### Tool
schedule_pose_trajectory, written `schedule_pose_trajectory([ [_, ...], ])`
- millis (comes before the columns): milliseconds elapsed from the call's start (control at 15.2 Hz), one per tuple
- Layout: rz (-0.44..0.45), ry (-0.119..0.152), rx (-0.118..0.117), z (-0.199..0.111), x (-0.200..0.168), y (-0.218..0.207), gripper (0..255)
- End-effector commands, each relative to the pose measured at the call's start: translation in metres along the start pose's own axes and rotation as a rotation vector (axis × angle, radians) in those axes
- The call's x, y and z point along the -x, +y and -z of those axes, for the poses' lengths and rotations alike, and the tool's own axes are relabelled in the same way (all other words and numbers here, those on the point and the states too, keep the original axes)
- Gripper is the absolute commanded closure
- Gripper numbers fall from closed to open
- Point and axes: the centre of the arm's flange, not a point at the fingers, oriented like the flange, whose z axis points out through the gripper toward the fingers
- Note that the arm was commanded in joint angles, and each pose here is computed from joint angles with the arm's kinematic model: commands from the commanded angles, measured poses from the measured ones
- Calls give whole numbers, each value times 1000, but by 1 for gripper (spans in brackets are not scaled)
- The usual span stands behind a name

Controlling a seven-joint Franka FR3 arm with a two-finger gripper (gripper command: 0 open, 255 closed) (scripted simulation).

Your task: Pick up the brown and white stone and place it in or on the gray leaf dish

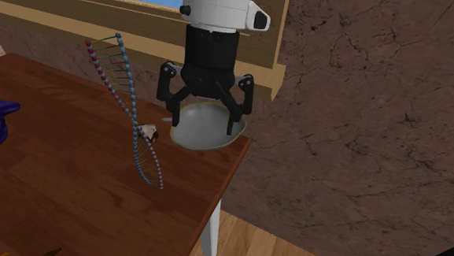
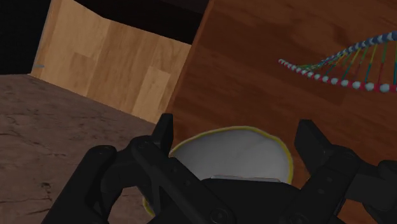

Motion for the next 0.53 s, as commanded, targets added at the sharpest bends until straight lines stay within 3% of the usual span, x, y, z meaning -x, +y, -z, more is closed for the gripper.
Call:
schedule_pose_trajectory([
  [0,17,-2,-2,-6,-18,-17,0],
  [462,78,-9,-8,-27,-80,-83,0],
])
